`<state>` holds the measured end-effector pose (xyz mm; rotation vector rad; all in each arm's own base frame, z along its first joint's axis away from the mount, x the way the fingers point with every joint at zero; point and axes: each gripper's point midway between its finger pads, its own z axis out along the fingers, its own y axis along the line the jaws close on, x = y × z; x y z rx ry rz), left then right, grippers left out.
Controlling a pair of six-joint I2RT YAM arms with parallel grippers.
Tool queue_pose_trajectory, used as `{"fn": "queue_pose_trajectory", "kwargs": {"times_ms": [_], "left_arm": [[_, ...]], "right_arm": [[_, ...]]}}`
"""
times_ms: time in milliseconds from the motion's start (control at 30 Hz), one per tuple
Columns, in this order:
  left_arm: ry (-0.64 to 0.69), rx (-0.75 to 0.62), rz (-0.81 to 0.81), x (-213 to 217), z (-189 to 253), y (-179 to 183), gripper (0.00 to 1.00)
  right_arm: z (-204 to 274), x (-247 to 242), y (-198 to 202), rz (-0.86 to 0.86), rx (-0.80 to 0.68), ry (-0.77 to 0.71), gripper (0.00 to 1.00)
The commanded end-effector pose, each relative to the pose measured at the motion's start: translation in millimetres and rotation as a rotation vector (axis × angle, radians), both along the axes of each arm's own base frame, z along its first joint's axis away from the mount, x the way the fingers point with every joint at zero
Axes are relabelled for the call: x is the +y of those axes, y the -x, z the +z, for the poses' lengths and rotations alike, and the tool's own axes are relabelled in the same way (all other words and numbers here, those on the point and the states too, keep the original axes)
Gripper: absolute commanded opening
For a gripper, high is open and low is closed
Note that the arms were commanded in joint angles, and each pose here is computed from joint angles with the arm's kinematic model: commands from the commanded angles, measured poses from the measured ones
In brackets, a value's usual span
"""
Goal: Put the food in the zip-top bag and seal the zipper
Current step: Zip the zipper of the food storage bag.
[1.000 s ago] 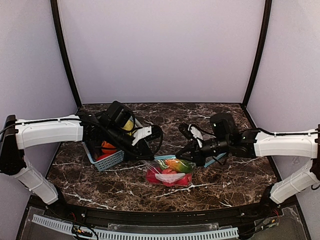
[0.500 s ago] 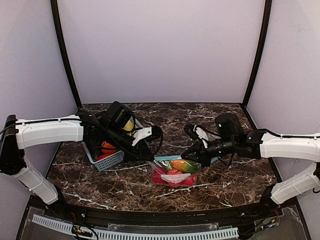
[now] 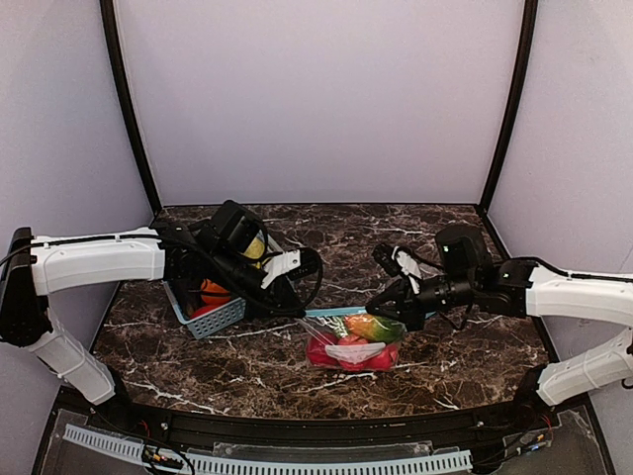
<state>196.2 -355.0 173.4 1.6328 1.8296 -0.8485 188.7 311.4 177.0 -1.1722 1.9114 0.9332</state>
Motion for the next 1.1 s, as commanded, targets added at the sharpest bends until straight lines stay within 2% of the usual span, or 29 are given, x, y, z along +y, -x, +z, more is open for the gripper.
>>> {"fn": "queue_pose_trajectory", "kwargs": {"times_ms": [0, 500, 600, 733, 800, 833, 867, 933, 1067], "left_arm": [[-0.121, 0.031, 0.046, 30, -16, 2, 0.01], [-0.142, -0.02, 0.09, 42, -12, -7, 0.01], [-0.121, 0.008, 0.079, 38, -11, -3, 0.01], [-0.092, 0.069, 0.055, 29, -7, 2, 0.06], [-0.058, 0.098, 0.048, 23, -1, 4, 0.17], [-0.032, 0.113, 0.045, 20, 5, 6, 0.28], [-0.018, 0.116, 0.044, 18, 8, 6, 0.33], [0.028, 0.112, 0.046, 16, 20, 7, 0.52], [0.123, 0.074, 0.077, 18, 43, 6, 0.68]], "right_arm": [[-10, -21, -14, -0.104, -0.005, 0.056, 0.0], [-3, -23, -9, -0.106, 0.004, 0.032, 0.0], [-2, -17, -6, -0.078, 0.033, 0.011, 0.0], [-3, -7, 0, -0.036, 0.089, -0.036, 0.0], [-5, -2, 2, -0.022, 0.119, -0.059, 0.0], [-5, 0, 2, -0.021, 0.127, -0.07, 0.0], [-7, 1, 1, -0.026, 0.136, -0.071, 0.0], [-11, 2, -3, -0.046, 0.152, -0.061, 0.0], [-22, 3, -14, -0.104, 0.176, -0.03, 0.0]]}}
